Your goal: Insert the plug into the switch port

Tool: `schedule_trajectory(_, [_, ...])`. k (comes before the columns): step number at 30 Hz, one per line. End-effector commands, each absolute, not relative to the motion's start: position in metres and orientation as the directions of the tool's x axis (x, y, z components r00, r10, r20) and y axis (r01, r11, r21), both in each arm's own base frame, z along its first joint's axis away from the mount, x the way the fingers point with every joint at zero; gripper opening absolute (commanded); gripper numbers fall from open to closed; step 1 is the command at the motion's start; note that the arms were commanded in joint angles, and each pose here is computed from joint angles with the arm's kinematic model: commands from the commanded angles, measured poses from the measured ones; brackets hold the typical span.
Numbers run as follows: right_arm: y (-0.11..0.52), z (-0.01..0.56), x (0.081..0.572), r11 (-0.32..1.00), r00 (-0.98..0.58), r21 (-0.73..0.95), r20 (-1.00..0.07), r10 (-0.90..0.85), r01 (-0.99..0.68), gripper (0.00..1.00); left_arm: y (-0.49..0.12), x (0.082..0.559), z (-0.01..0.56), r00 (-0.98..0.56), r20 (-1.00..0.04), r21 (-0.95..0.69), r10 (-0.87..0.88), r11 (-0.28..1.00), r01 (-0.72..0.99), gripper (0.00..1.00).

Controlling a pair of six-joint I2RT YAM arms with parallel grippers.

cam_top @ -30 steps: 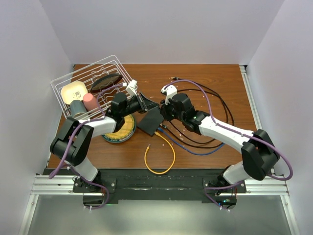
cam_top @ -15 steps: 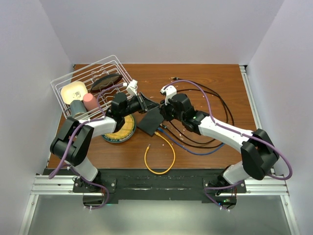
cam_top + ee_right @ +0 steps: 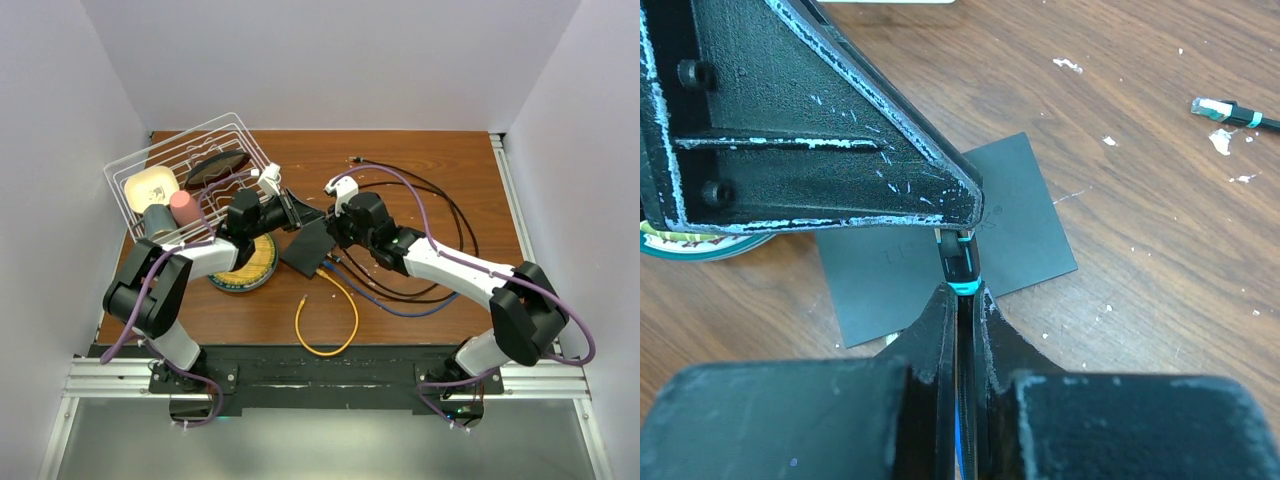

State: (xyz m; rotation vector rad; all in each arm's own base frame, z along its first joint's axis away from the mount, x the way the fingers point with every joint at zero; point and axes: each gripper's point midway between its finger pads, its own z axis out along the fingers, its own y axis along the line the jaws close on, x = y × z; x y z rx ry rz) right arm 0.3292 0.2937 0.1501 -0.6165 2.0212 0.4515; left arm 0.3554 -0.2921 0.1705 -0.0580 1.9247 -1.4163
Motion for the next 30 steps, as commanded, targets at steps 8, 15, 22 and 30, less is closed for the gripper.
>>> schedule_trajectory(8, [0.280, 0.167, 0.330, 0.828, -0.380, 0.001, -0.889, -0.257, -0.561, 0.00, -0.283, 0.362, 0.194, -0.652, -0.604, -0.793, -0.457, 0.421, 0.440, 0.59])
schedule_trajectory(15, [0.254, 0.163, 0.324, 0.858, -0.390, -0.059, -0.873, -0.293, -0.511, 0.00, -0.258, 0.375, 0.179, -0.594, -0.677, -0.715, -0.434, 0.579, 0.392, 0.87])
schedule_trajectory(22, [0.249, 0.148, 0.317, 0.849, -0.443, -0.014, -0.848, -0.290, -0.529, 0.00, -0.231, 0.400, 0.134, -0.593, -0.748, -0.541, -0.299, 0.792, 0.283, 0.96])
schedule_trajectory(30, [0.240, 0.132, 0.321, 0.816, -0.547, 0.140, -0.803, -0.238, -0.561, 0.00, -0.228, 0.413, 0.093, -0.645, -0.735, -0.464, -0.209, 0.848, 0.255, 0.96])
